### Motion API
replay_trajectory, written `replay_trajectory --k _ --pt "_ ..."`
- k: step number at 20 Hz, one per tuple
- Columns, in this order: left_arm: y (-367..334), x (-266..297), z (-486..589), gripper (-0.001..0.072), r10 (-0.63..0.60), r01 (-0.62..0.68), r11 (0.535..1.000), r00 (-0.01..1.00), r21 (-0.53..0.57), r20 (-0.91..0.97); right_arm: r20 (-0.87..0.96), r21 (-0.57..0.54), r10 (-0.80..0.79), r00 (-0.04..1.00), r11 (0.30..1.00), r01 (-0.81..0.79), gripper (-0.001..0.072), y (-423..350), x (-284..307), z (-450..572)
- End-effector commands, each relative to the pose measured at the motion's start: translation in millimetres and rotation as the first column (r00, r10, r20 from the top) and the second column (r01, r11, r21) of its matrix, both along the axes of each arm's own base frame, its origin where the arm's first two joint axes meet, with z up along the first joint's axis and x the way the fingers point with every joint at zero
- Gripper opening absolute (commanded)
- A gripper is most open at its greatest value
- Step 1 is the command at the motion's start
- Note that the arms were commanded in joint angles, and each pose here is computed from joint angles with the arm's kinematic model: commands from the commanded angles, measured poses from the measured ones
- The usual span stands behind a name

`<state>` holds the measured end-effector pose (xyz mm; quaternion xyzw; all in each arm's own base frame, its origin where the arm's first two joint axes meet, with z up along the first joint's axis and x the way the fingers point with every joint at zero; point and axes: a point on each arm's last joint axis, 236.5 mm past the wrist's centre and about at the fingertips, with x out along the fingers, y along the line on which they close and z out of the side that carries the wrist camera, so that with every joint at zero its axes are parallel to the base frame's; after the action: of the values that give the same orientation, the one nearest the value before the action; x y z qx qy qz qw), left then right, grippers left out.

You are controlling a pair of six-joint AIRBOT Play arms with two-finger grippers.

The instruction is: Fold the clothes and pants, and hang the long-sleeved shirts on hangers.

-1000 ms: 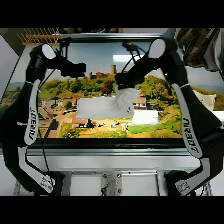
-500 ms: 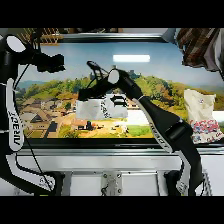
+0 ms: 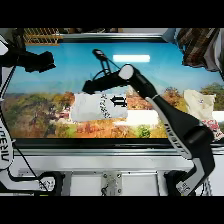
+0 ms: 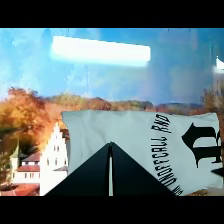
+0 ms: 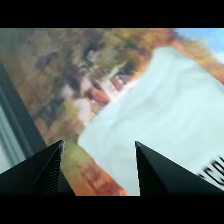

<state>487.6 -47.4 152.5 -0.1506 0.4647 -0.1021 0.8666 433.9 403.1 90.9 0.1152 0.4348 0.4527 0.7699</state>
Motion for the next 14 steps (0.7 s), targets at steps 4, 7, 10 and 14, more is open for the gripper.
replay_trajectory --k 4,7,10,14 --pt "-46 -52 -37 0.0004 -0.091 0.091 0.996 0.996 0.014 -0.008 -0.230 -0.290 -0.377 0.897 0.907 0.306 0.0720 -211 -6 -111" --pt "-67 -68 -48 0.0005 -0.129 0.129 0.992 0.992 0.012 -0.011 -0.405 -0.246 -0.471 0.784 0.882 0.403 0.0719 -240 -3 -150" --pt "-80 -78 -58 0.0005 -0.154 0.155 0.988 0.988 0.011 -0.019 -0.512 -0.141 -0.430 0.744 0.896 0.421 0.0714 -221 4 -172" --pt "-84 -80 -60 0.0005 -0.164 0.164 0.986 0.986 0.007 -0.030 -0.574 -0.078 -0.354 0.738 0.921 0.382 0.0711 -179 0 -192"
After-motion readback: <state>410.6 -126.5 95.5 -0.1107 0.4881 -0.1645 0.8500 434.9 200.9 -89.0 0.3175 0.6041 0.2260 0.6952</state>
